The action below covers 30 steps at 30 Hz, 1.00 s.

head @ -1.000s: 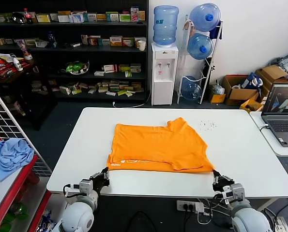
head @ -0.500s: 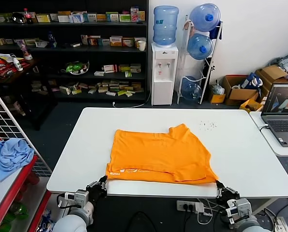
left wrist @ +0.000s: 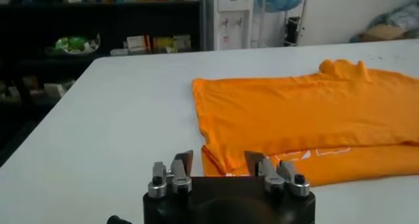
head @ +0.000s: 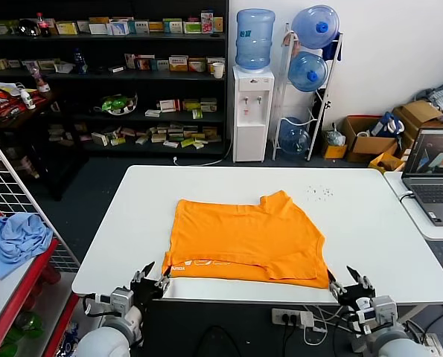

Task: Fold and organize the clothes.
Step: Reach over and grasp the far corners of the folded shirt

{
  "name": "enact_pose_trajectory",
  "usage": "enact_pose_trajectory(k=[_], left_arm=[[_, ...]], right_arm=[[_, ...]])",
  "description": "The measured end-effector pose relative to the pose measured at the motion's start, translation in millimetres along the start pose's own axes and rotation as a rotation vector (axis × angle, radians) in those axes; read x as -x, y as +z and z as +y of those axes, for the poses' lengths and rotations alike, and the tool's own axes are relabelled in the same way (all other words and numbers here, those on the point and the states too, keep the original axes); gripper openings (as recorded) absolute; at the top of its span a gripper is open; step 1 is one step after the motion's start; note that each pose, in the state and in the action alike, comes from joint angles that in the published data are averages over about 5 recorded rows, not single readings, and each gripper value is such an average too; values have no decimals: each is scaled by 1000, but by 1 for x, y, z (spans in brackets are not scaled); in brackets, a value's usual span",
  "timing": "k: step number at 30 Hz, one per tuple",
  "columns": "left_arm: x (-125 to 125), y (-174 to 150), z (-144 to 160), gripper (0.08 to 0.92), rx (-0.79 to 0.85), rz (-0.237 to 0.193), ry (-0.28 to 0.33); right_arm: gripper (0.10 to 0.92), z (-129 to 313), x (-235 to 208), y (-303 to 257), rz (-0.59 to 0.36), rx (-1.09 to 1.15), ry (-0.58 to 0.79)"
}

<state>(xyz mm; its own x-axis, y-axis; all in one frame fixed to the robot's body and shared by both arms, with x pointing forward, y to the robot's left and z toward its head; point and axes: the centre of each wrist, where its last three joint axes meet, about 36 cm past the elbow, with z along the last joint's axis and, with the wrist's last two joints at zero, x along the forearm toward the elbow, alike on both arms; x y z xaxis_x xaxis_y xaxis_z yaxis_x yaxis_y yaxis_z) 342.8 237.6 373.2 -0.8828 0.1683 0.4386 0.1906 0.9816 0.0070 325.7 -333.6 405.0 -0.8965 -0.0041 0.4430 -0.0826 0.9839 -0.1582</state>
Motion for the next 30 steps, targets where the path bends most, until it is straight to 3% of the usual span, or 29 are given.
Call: enact_pose_trajectory(k=[6, 13, 20, 30], left_arm=[[29, -14, 3, 795, -9, -83, -2], [75, -36, 11, 822, -7, -133, -21], [118, -55, 16, 823, -19, -122, -31], [173, -75, 24, 823, -59, -48, -36]], right_arm=[[818, -14, 41, -12, -45, 59, -21], [823, -27, 98, -36, -57, 125, -59], [823, -31, 152, -65, -57, 162, -102], [823, -27, 216, -94, -43, 185, -136]])
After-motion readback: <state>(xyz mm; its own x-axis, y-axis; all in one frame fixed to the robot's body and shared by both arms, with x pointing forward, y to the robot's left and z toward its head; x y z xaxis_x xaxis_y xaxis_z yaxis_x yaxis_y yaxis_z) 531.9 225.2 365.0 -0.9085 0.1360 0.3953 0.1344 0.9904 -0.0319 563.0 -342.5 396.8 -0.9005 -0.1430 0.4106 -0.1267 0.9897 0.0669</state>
